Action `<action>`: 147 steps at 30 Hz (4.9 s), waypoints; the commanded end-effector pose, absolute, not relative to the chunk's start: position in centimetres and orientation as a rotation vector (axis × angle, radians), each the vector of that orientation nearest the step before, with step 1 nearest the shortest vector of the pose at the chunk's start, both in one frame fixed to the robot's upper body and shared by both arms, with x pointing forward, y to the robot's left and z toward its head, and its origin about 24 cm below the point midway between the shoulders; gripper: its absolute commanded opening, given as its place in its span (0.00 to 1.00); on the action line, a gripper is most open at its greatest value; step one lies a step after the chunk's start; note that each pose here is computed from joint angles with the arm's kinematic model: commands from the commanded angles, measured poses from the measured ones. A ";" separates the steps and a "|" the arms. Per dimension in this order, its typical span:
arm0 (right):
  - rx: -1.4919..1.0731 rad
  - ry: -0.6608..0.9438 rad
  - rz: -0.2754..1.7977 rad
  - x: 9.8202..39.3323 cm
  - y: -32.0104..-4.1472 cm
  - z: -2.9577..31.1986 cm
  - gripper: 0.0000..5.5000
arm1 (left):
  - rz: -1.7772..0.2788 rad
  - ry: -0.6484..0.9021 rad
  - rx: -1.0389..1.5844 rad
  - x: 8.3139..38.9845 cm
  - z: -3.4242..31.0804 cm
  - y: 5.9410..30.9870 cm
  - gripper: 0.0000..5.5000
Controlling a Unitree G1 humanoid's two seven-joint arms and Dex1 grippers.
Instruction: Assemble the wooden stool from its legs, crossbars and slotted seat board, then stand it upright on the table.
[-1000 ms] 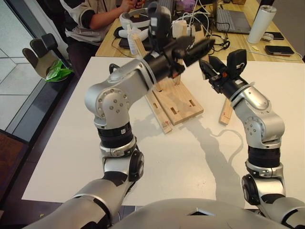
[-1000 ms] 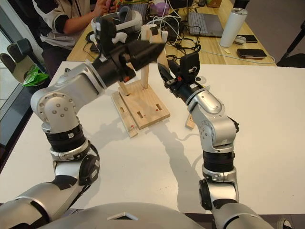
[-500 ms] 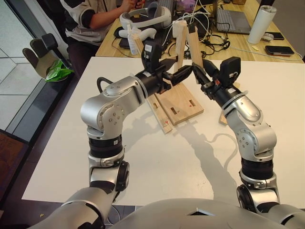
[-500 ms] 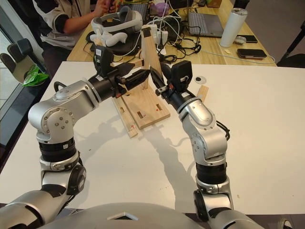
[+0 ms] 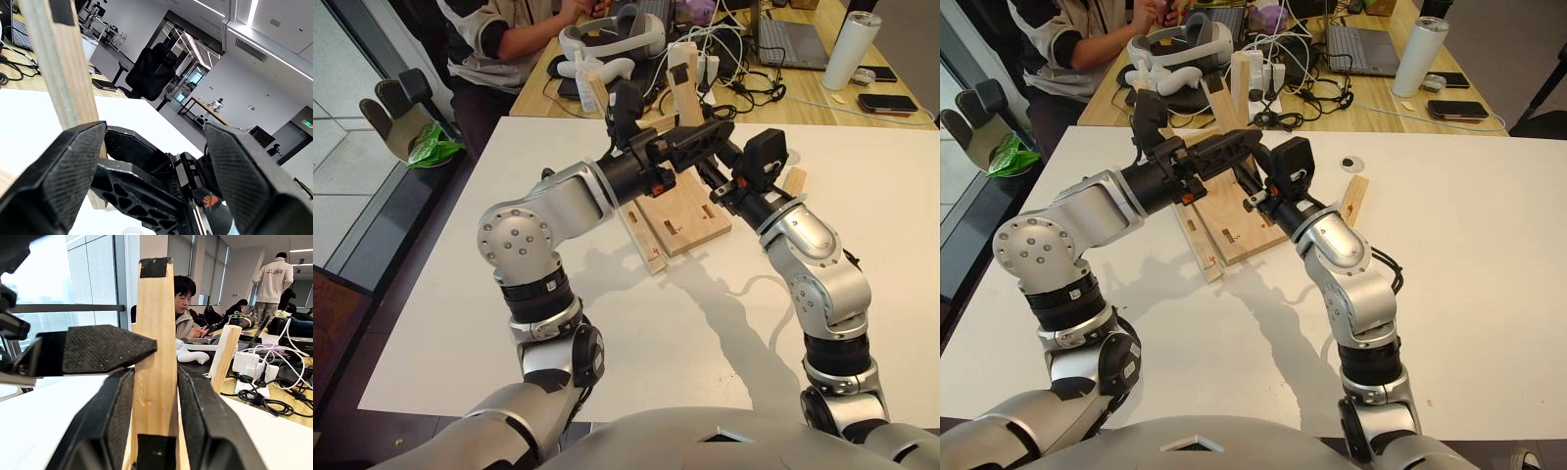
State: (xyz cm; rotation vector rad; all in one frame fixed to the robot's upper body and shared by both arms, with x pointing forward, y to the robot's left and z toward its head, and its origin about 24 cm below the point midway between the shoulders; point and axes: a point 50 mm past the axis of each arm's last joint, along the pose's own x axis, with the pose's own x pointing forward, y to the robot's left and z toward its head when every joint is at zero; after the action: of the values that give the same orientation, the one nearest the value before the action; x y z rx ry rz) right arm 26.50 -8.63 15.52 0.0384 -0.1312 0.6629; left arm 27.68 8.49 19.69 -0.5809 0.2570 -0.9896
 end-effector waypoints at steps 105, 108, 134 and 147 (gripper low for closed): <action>0.321 0.179 0.124 29.0 -13.3 11.7 0.45 | 0.160 0.496 -0.415 29.5 12.0 14.4 0.07; 0.260 0.125 0.125 28.9 -12.6 11.9 0.45 | 0.166 0.476 -0.440 29.9 12.2 13.2 0.07; 0.221 0.083 0.129 29.1 -12.2 12.2 0.45 | 0.103 0.603 -0.316 29.2 8.9 7.9 0.07; 0.206 0.039 0.121 30.0 -12.9 13.4 0.45 | 0.094 0.600 -0.201 29.3 8.5 9.7 0.07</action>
State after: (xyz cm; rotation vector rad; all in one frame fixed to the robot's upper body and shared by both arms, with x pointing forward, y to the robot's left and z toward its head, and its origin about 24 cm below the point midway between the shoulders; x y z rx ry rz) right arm 29.74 -12.67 12.96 0.2150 0.0527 0.1223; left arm 30.30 8.90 9.56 -0.2426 0.5402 0.0925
